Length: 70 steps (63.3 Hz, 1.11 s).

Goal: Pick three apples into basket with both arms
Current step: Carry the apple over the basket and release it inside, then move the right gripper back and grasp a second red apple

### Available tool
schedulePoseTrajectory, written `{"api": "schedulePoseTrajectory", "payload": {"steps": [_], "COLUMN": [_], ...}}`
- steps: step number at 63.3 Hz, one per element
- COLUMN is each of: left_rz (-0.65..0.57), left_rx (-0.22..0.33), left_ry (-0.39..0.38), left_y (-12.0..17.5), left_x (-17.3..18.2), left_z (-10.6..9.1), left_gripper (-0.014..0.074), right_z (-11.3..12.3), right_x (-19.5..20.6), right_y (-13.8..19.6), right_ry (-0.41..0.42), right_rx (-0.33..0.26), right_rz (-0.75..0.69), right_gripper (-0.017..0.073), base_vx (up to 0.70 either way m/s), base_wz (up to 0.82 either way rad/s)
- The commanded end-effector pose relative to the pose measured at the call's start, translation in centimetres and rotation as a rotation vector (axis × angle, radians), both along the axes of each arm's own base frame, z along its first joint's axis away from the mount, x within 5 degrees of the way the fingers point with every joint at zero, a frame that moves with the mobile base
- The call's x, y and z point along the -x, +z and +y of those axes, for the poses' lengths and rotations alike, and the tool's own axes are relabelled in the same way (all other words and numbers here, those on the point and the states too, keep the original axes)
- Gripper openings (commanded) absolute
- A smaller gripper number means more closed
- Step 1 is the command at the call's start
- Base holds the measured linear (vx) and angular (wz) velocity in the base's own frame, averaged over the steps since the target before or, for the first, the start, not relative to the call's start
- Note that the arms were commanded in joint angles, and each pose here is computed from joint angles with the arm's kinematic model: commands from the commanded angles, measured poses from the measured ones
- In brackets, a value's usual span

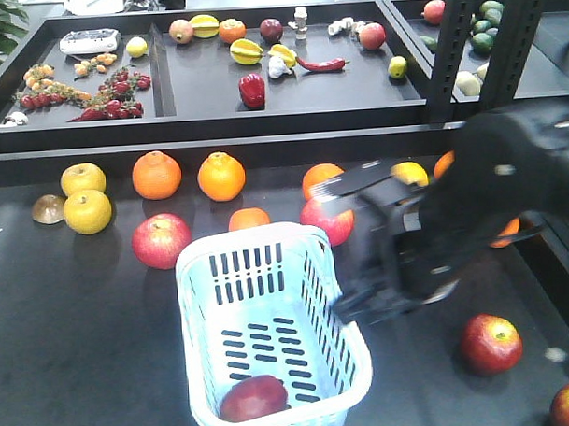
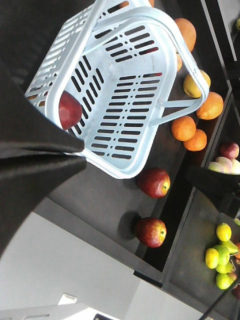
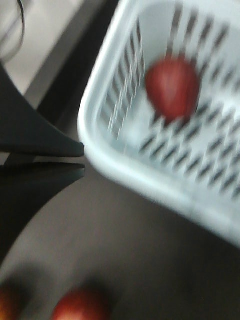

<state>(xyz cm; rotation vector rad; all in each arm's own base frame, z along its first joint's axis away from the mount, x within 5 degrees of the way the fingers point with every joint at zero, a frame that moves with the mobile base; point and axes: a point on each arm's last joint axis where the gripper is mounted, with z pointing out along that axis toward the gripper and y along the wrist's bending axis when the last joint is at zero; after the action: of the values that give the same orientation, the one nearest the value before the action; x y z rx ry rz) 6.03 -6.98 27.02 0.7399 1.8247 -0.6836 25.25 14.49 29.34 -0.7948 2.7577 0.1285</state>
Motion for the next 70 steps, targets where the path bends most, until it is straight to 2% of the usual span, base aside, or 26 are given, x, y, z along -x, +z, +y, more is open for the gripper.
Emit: {"api": "schedulePoseTrajectory", "payload": {"steps": [1, 5, 11, 21, 26, 32, 38, 45, 51, 70], "left_rz": [-0.018, -0.018, -0.018, -0.018, -0.018, -0.018, -0.018, -0.018, -0.018, -0.021], "left_rx": [0.061, 0.061, 0.061, 0.061, 0.061, 0.061, 0.061, 0.061, 0.061, 0.059], "left_ry": [0.032, 0.032, 0.032, 0.032, 0.032, 0.031, 0.031, 0.031, 0.031, 0.033], "left_y": [1.2, 1.2, 1.2, 1.2, 1.2, 1.2, 1.2, 1.2, 1.2, 1.2], "left_x": [-0.3, -0.3, -0.3, -0.3, -0.3, -0.3, -0.3, -0.3, -0.3, -0.3], "left_z": [0.0, 0.0, 0.0, 0.0, 0.0, 0.0, 0.0, 0.0, 0.0, 0.0], "left_gripper": [-0.0007, -0.0007, -0.0007, -0.0007, -0.0007, -0.0007, -0.0007, -0.0007, -0.0007, -0.0007], "right_z": [-3.7, -5.5, -8.2, -11.6, -13.8, -15.5, -16.9, -17.9, -18.1, -18.5], "right_x": [-0.3, -0.6, -1.2, -2.9, -4.0, -5.0, -6.1, -7.3, -8.2, -9.9], "right_y": [3.2, 3.8, 4.1, 3.6, 2.6, 0.8, -1.3, -3.8, -5.3, -9.5], "right_ry": [-0.161, -0.25, -0.332, -0.4, -0.487, -0.495, -0.493, -0.517, -0.517, -0.525], "right_rx": [0.101, 0.128, 0.12, 0.072, 0.018, -0.07, -0.118, -0.112, -0.09, -0.07], "right_rz": [-0.162, -0.195, -0.195, -0.212, -0.181, -0.088, -0.001, 0.049, 0.061, 0.136], "right_gripper": [-0.0009, -0.0009, -0.0007, 0.0024, 0.0074, 0.0202, 0.0384, 0.0606, 0.0727, 0.0699], "base_vx": [0.0, 0.0, 0.0, 0.0, 0.0, 0.0, 0.0, 0.0, 0.0, 0.0], "base_wz": [0.0, 0.0, 0.0, 0.0, 0.0, 0.0, 0.0, 0.0, 0.0, 0.0]}}
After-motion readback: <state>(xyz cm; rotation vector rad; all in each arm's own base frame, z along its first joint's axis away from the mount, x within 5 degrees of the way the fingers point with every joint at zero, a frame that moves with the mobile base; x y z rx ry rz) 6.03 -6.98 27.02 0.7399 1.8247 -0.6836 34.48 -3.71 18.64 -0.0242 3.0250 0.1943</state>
